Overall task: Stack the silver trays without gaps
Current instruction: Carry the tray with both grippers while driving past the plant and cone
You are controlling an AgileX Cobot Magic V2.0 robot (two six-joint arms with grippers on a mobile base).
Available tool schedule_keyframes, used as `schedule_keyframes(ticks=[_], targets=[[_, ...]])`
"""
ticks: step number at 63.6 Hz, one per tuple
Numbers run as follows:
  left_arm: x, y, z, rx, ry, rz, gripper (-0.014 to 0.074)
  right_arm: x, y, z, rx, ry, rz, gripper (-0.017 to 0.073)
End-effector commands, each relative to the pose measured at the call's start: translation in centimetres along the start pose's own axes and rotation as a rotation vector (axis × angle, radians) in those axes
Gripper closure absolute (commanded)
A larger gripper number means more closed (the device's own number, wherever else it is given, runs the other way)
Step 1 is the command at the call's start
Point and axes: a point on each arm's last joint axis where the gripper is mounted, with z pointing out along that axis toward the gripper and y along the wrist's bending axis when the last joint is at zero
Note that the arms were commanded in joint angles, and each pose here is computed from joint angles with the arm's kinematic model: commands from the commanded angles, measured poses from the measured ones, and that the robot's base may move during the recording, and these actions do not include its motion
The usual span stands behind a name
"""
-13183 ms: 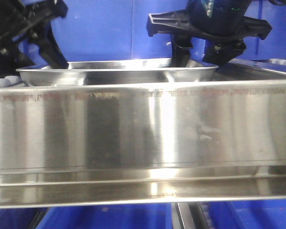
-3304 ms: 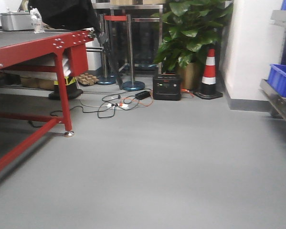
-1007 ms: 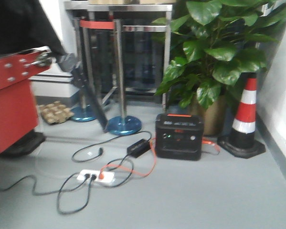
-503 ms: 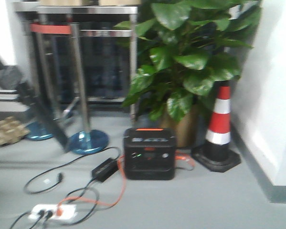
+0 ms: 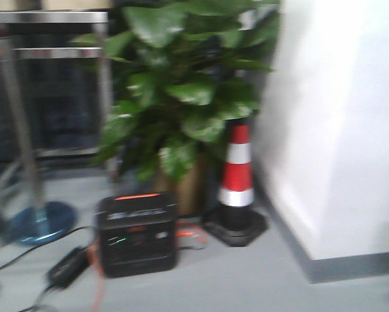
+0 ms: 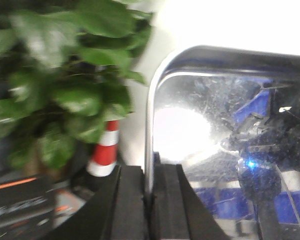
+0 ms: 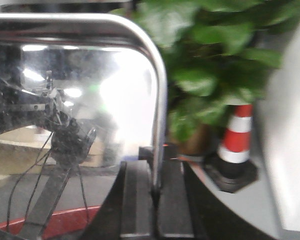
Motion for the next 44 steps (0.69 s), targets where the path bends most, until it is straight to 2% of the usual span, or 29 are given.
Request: schedule_keyframes(ticks=[1,44], targets=[[-0.67,-0.75,-0.41,0.035,-0.038,-0.041,0.0611,-1.07,1.32,-0.49,-0.116,-0.096,0.011,0.0619],[-0.67,-0.75,-0.41,0.035,-0.038,-0.041,0.0611,-1.08,1.33,-0.5,-0.118,-0.097,0.011,0.0619]])
